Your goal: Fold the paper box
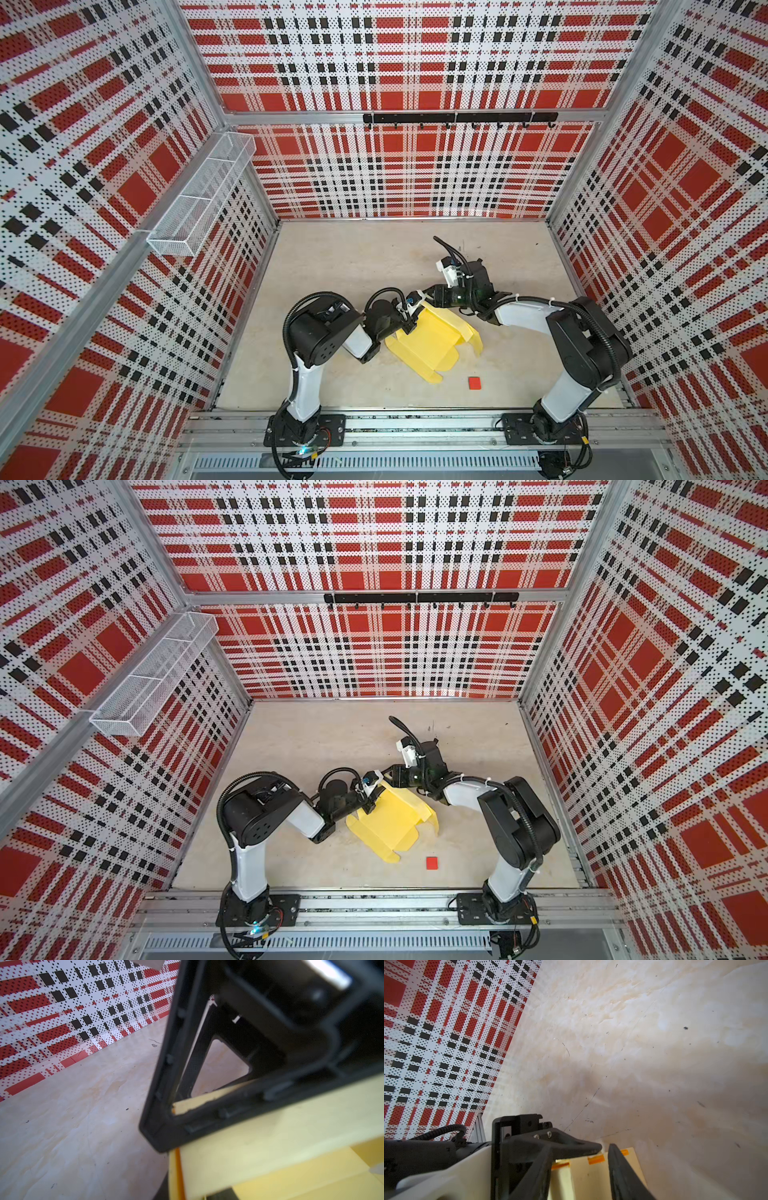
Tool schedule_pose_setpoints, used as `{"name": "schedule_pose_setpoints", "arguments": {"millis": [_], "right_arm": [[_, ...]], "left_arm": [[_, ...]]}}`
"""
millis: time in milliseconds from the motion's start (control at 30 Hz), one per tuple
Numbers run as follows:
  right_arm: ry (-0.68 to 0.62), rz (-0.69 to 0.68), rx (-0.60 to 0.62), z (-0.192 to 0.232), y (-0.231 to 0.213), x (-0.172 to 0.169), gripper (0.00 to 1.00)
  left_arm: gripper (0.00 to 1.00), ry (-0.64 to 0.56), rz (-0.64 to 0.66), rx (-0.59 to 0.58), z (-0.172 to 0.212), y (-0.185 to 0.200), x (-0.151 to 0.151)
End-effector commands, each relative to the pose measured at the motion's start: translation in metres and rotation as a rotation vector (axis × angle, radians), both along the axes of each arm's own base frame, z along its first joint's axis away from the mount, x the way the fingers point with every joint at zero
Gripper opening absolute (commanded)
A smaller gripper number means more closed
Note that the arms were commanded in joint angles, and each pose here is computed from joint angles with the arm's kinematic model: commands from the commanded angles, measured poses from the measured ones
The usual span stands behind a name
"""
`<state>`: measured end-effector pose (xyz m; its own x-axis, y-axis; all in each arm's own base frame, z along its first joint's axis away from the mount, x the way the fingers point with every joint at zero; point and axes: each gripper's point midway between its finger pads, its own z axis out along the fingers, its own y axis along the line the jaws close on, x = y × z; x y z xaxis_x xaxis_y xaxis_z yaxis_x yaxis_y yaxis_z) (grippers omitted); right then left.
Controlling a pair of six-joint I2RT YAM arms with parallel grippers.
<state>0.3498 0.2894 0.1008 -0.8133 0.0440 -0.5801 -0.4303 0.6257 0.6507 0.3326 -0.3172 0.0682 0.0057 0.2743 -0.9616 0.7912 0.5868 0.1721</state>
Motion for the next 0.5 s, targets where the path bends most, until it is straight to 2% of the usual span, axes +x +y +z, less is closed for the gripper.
{"name": "schedule_pose_setpoints", "arguments": {"millis": [0,133,300,467], "right_arm": [[0.023,-0.022,-0.036,-0.015,-0.002,0.006,0.42],[0.062,-0.024,-0.086,-0.030,-0.006,0.003,0.39],[0.060,-0.033,-0.103,-0.036,-0.011,0.005,0.38],[0.058,-0.042,-0.084,-0.035,-0.012,0.006,0.38]], "left_arm": [[0.21,-0.026,-0.014,-0.015,0.002,-0.001,-0.004],[0.23,-0.028,-0.015,-0.016,0.003,-0.001,-0.005],[0.34,-0.040,-0.037,-0.014,0.003,0.001,-0.009],[0.38,-0.046,-0.026,0.023,0.001,0.010,-0.010]]}}
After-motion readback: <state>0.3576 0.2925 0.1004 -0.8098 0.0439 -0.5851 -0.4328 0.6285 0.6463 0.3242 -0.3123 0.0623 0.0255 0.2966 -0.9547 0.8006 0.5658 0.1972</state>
